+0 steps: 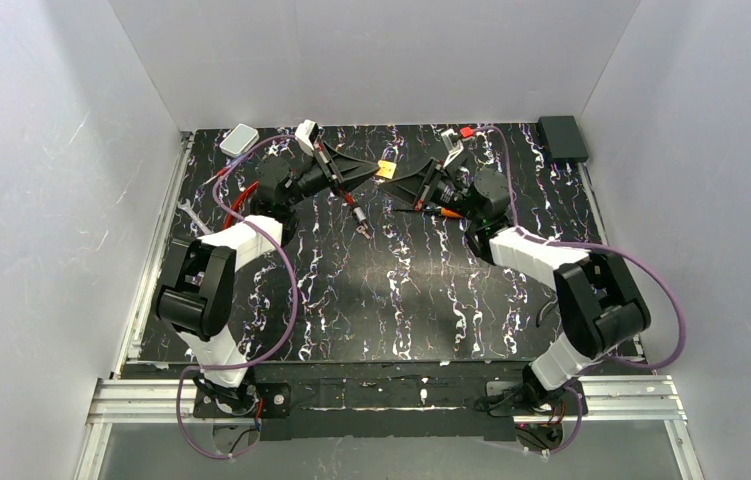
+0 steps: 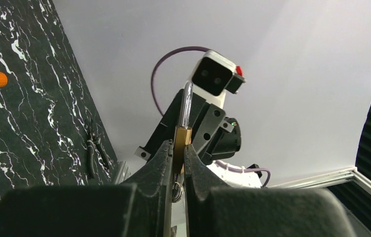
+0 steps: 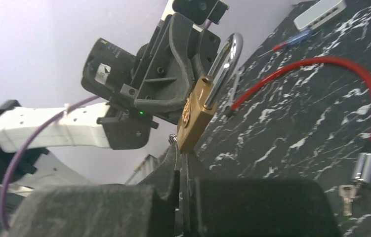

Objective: Unlock with the key

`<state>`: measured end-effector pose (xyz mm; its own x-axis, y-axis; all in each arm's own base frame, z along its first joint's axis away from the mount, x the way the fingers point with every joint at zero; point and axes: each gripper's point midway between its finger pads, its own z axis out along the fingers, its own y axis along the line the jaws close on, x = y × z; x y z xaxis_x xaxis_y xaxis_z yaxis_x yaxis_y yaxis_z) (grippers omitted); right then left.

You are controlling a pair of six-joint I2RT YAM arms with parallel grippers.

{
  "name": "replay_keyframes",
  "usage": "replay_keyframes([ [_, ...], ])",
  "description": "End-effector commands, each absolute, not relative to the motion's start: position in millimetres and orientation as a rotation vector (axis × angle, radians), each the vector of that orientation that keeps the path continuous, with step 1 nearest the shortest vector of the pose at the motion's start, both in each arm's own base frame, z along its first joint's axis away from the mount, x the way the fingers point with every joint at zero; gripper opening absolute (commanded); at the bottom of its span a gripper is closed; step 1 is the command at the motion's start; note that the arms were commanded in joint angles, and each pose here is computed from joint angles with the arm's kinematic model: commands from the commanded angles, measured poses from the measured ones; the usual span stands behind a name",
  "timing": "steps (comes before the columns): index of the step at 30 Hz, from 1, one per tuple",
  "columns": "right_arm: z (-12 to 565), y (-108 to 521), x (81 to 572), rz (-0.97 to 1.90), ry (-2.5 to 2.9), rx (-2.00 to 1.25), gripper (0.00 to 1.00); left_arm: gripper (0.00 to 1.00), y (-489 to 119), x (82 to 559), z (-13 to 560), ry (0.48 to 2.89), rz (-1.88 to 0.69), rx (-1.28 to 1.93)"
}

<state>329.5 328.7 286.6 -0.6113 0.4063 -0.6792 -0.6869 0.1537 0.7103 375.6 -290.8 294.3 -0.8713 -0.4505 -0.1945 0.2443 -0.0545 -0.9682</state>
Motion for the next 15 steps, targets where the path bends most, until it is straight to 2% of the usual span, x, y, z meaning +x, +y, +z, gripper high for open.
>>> replay_keyframes([
  [1, 305, 323, 336, 1.380, 1.510, -0.457, 0.01, 0.05, -300, 342, 324, 1.722, -2.009, 0.059],
  [3, 306, 323, 334, 1.360, 1.502, -0.494, 0.01, 0.15, -300, 340, 326, 1.715, -2.004, 0.079],
  [6, 307, 325, 330, 1.366, 1.491, -0.540, 0.01, 0.24, -301, 337, 327, 1.712, -2.008, 0.107],
  [9, 306, 326, 329, 1.363, 1.485, -0.560, 0.01, 0.29, -303, 335, 328, 1.709, -2.010, 0.132],
  [15, 308, 327, 329, 1.360, 1.482, -0.572, 0.01, 0.31, -309, 327, 329, 1.708, -2.016, 0.188],
])
